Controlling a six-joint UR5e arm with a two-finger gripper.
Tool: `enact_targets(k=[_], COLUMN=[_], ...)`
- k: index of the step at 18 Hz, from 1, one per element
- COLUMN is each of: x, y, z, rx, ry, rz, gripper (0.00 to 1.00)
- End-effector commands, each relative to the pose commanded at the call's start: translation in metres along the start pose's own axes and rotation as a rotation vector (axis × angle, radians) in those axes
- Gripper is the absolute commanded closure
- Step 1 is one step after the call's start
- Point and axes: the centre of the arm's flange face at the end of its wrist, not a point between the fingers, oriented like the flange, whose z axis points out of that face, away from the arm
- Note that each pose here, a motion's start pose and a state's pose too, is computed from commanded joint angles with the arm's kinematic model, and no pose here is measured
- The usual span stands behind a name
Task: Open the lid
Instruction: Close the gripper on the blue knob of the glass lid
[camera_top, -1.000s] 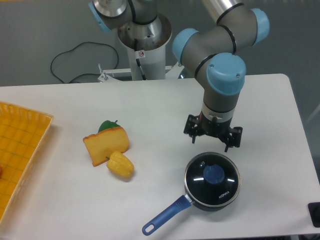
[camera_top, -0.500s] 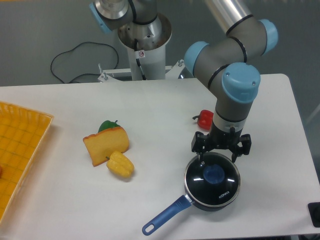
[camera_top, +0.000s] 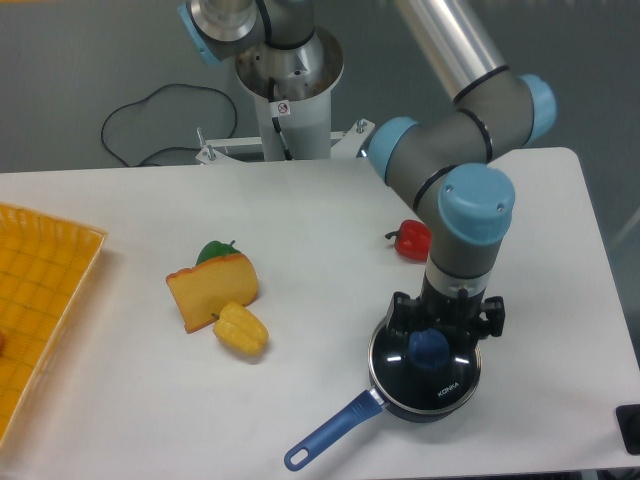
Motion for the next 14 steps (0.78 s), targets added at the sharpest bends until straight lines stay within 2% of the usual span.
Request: enact_targets(k=[4, 8, 14], x=[0.001, -0.004, 0.009], y=[0.006, 0.016, 0.011], z=[0.007, 0.013, 0.008], rx=[-0.028, -0.11, -0.095], ry=[-0.007, -0.071, -0.056], rz=[-0.012, -0.048, -0.065], gripper=[0.0, 0.0, 0.0])
